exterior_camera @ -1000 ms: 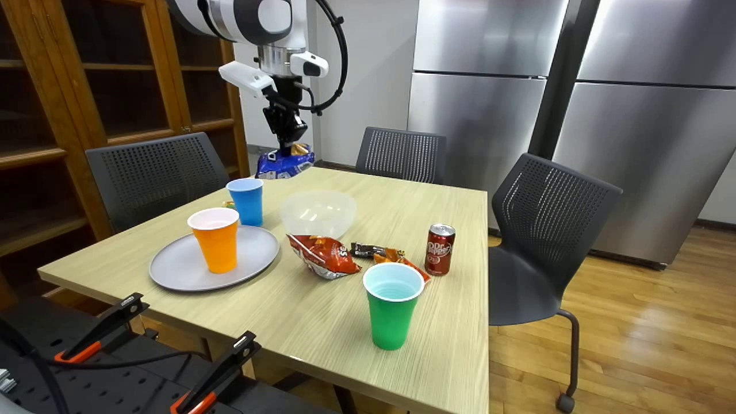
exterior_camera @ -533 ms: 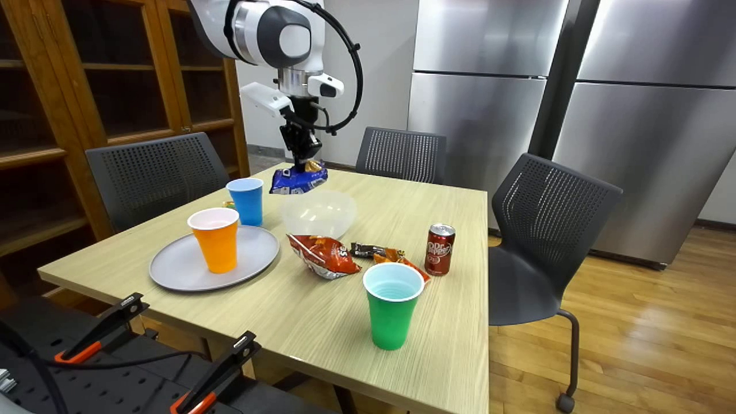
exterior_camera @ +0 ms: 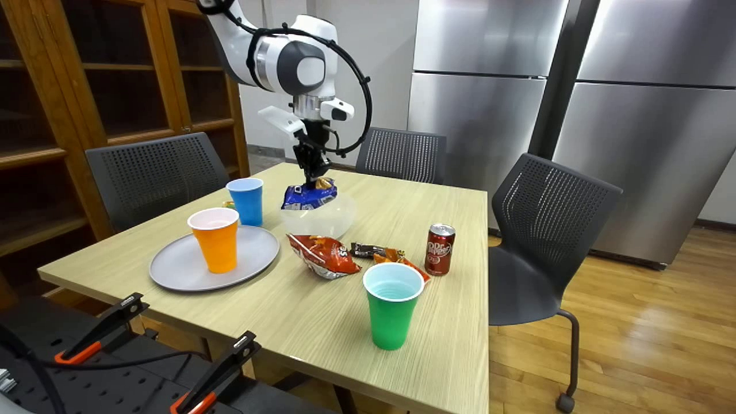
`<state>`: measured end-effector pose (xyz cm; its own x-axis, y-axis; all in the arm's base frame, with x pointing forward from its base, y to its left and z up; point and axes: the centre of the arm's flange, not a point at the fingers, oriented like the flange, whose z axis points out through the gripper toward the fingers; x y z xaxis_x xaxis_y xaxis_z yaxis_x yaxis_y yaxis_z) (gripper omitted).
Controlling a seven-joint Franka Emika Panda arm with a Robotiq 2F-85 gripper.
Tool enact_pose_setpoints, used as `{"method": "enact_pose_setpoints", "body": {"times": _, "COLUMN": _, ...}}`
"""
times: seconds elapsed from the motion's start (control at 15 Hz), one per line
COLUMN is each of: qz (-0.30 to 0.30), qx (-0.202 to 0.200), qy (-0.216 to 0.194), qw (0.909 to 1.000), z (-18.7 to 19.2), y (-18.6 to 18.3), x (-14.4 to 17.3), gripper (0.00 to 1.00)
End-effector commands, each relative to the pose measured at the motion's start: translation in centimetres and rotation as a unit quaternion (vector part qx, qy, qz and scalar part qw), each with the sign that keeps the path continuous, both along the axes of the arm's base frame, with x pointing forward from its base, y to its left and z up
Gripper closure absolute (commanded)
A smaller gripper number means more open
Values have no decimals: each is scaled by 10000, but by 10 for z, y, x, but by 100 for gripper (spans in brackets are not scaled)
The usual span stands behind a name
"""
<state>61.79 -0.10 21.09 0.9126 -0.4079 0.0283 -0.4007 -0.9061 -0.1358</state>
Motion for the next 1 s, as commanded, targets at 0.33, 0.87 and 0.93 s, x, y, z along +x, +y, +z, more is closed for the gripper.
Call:
{"method": "enact_pose_setpoints", "body": {"times": 0.33, "qz": -333, "qx": -102, "qy": 381, "qw": 9987, "z": -49, "y": -3, "x": 28, "gripper": 100}}
{"method": "enact_pose_setpoints", "body": {"times": 0.87, "qz": -619, "qx": -64, "qy": 513, "qw": 9967, "z": -72, "y": -2, "x": 34, "gripper": 100}}
{"method": "enact_pose_setpoints", "body": {"times": 0.93, "qz": -640, "qx": -63, "qy": 511, "qw": 9966, "z": -72, "y": -1, "x": 34, "gripper": 100}}
